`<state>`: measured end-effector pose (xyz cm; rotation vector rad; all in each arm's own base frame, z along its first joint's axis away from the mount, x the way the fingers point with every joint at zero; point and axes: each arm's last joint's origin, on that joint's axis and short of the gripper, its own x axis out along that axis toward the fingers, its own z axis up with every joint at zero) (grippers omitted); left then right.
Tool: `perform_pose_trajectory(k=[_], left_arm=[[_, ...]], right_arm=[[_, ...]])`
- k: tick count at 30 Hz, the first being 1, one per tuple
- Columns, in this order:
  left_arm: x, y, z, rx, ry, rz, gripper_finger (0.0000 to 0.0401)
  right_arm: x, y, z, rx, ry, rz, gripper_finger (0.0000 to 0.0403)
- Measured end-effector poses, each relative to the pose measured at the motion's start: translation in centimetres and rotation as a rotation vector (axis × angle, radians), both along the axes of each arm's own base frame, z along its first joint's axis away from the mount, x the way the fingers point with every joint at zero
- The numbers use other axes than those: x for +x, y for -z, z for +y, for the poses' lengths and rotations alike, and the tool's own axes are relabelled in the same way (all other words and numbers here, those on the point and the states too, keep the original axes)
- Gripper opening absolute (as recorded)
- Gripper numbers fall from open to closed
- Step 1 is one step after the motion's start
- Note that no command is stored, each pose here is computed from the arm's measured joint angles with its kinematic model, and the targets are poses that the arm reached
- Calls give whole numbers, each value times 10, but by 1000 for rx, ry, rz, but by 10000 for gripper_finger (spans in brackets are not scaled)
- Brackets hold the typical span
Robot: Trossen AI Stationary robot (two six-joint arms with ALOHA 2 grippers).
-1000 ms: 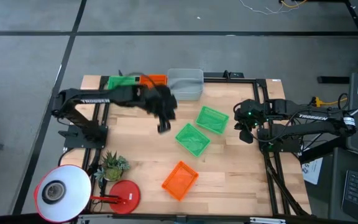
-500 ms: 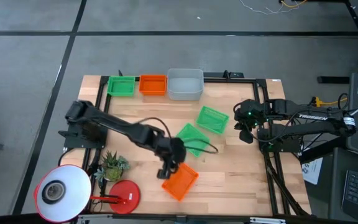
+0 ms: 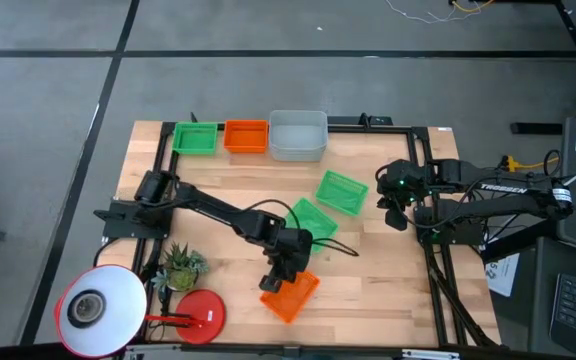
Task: Stack baskets by color
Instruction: Stack the bottom orange bin on the top orange bins
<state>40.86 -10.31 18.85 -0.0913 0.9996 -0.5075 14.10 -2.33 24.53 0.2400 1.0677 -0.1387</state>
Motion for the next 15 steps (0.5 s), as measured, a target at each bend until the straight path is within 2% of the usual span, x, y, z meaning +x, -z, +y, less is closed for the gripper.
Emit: perform_pose_trajectory(k=[9,12,15], left_arm=[[-2,10,7,62,38,42,70],[-5,13,15,78,12,102,70],[-9,16,16,145,-36,148,70]], right_arm=[[0,0,0,-1,-2,0,44],[0,0,0,0,-1,0,44],[0,0,0,0,-1,0,44]])
